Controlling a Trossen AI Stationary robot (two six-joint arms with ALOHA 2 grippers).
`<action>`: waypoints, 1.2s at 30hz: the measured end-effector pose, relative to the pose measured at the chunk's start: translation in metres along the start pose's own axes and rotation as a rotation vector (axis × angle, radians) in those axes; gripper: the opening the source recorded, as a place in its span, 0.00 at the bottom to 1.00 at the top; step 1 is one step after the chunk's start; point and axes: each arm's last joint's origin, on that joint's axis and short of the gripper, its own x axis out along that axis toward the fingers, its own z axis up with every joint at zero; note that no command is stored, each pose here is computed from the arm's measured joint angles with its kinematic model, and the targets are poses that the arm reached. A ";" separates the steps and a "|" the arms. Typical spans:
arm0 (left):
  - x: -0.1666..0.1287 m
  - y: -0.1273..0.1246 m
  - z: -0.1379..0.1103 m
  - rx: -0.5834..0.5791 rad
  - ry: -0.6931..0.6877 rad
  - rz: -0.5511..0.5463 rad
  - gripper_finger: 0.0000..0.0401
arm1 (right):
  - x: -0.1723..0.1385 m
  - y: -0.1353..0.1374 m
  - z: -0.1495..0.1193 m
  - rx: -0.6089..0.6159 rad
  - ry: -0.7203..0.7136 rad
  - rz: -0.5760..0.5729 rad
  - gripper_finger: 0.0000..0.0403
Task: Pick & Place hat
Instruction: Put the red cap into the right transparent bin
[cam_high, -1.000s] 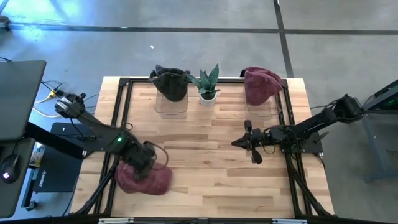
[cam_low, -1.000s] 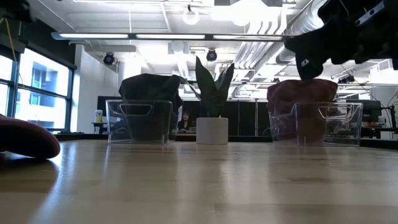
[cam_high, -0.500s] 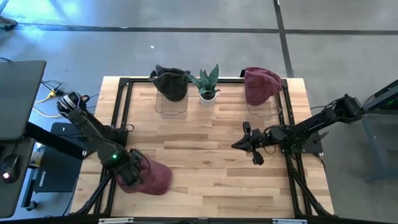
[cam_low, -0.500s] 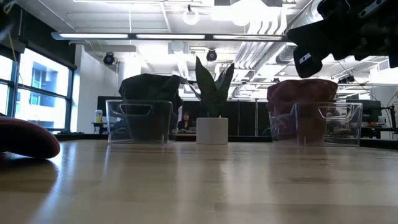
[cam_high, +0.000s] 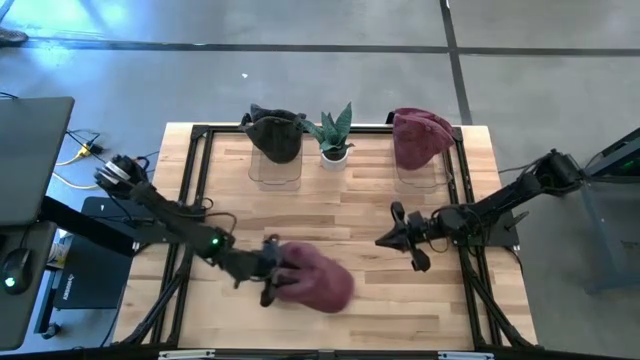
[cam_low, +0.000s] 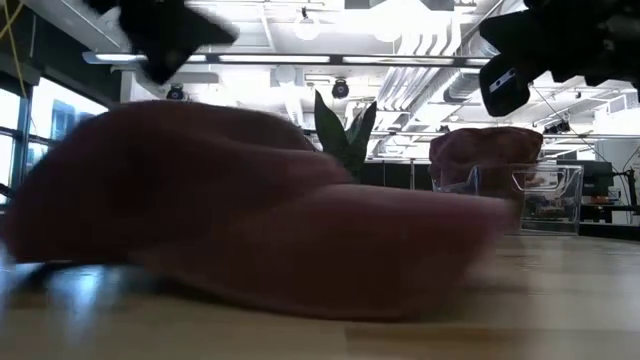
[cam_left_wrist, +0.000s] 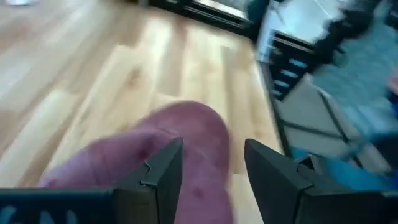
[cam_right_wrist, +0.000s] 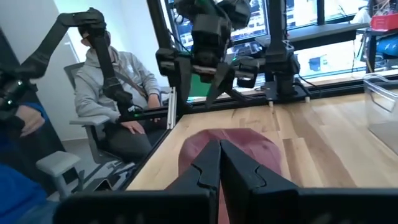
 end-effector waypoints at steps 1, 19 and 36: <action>0.004 0.000 0.007 0.015 0.021 -0.017 0.41 | 0.000 0.001 0.000 0.000 0.001 0.003 0.01; 0.046 0.032 0.007 -0.188 0.397 0.277 0.55 | -0.001 0.008 -0.002 -0.013 -0.001 -0.010 0.01; 0.091 0.076 0.002 -0.267 0.564 0.133 0.04 | -0.001 0.008 -0.002 -0.031 -0.001 -0.010 0.00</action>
